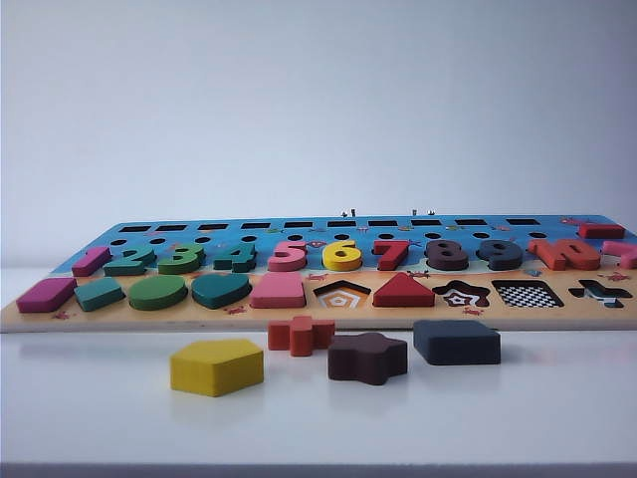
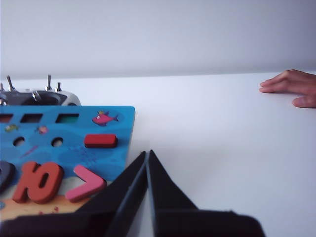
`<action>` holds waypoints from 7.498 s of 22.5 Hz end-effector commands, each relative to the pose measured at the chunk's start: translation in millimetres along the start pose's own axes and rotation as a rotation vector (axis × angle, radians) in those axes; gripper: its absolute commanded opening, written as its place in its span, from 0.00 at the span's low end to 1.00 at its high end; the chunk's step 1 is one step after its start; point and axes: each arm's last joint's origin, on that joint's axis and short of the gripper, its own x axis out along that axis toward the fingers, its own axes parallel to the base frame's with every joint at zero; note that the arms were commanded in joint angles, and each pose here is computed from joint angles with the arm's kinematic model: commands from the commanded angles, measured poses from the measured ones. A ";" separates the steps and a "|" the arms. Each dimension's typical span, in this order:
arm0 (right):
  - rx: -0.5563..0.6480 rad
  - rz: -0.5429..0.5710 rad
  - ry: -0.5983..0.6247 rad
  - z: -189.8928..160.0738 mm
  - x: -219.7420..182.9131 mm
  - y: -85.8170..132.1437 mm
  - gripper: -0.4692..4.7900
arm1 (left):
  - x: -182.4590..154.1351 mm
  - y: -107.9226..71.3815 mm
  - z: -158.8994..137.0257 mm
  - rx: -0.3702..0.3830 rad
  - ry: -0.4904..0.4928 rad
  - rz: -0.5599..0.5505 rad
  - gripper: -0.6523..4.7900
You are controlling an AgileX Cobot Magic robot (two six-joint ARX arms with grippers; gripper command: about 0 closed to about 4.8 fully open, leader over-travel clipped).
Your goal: Insert the cube into the slot.
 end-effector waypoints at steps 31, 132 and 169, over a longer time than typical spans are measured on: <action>0.194 0.136 -0.002 9.1 -2.7 4.4 0.11 | -45.5 -25.8 111.3 -0.170 0.354 -0.775 0.13; -0.073 0.125 1.480 63.2 96.8 215.0 0.63 | -32.5 -21.7 112.5 -0.176 0.351 -0.687 0.13; -0.008 0.078 1.508 54.5 100.6 219.7 0.35 | -32.5 -21.7 112.4 -0.176 0.352 -0.687 0.13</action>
